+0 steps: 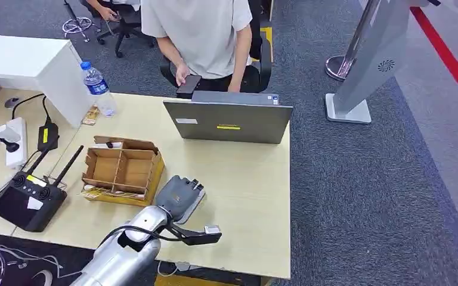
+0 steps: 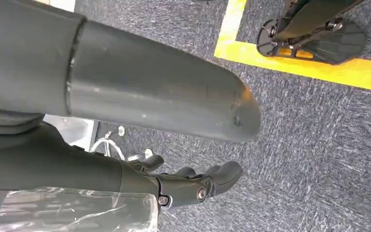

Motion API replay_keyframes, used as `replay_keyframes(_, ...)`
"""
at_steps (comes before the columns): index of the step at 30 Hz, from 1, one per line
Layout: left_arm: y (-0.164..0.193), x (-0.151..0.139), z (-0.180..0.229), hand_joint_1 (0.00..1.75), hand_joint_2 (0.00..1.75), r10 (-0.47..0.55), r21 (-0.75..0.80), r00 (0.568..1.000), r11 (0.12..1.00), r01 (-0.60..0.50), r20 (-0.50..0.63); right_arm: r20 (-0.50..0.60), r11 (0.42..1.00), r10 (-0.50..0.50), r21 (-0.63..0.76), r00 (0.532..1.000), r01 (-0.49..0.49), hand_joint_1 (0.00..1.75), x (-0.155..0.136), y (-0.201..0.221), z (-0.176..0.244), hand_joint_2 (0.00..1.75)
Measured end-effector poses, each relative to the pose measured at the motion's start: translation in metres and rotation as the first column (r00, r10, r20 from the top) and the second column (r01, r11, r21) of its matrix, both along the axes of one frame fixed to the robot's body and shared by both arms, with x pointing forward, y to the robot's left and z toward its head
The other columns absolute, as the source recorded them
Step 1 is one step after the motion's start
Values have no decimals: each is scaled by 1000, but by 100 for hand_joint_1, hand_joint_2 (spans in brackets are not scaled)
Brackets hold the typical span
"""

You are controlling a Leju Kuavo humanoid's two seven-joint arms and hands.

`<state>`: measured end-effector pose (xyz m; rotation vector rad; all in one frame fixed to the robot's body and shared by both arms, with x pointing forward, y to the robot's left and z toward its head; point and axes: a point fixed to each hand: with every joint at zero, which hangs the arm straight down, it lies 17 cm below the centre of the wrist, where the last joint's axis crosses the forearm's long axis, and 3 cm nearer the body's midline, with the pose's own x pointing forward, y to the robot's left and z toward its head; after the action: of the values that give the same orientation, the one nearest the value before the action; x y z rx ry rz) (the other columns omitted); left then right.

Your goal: Pass the card to the sensor for recognition and then transmit it.

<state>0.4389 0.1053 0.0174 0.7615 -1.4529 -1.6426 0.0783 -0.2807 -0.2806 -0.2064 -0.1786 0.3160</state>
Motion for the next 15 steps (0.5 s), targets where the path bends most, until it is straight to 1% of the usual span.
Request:
replay_keyframes(3, 1, 6, 10, 175, 175, 9, -30, 1000, 999, -9, 20, 0, 1000, 0, 0, 1000, 0, 0, 0, 0, 0, 0)
replay_keyframes(5, -2, 10, 29, 175, 175, 15, -86, 998, 996, -10, 54, -1, 1000, 2, -1, 1000, -2, 0, -1, 0, 0, 0)
replay_keyframes(6, -4, 13, 44, 175, 175, 18, -119, 996, 993, -8, 84, -2, 1000, 8, -2, 1000, -8, 0, -1, 0, 0, 0)
replay_keyframes(7, -7, 18, 66, 175, 175, 21, -153, 990, 988, 1, 139, -2, 1000, 11, -3, 1000, -11, 0, -1, 0, 0, 0)
replay_keyframes(9, -10, 26, 118, 175, 175, 31, -213, 963, 977, 28, 269, -2, 1000, 19, -4, 1000, -19, 0, -1, 0, 0, 0)
replay_keyframes(10, -10, 31, 156, 175, 175, 43, -242, 930, 969, 50, 365, -3, 1000, 30, -5, 1000, -30, 0, -1, 0, 0, 0)
replay_keyframes(11, -7, 36, 195, 175, 175, 59, -263, 886, 962, 73, 460, -4, 999, 37, -6, 999, -37, 0, -1, 0, 0, 0)
replay_keyframes(13, 2, 36, 267, 175, 175, 93, -281, 769, 953, 115, 632, -6, 998, 58, -6, 998, -58, 0, -1, 0, 0, 0)
replay_keyframes(14, 9, 36, 295, 175, 175, 110, -280, 712, 952, 126, 693, -7, 998, 69, -6, 998, -69, 0, -1, 1, 0, 0)
replay_keyframes(15, 16, 40, 318, 175, 175, 127, -278, 672, 953, 122, 730, -8, 997, 76, -5, 997, -76, 0, -1, 1, 0, 0)
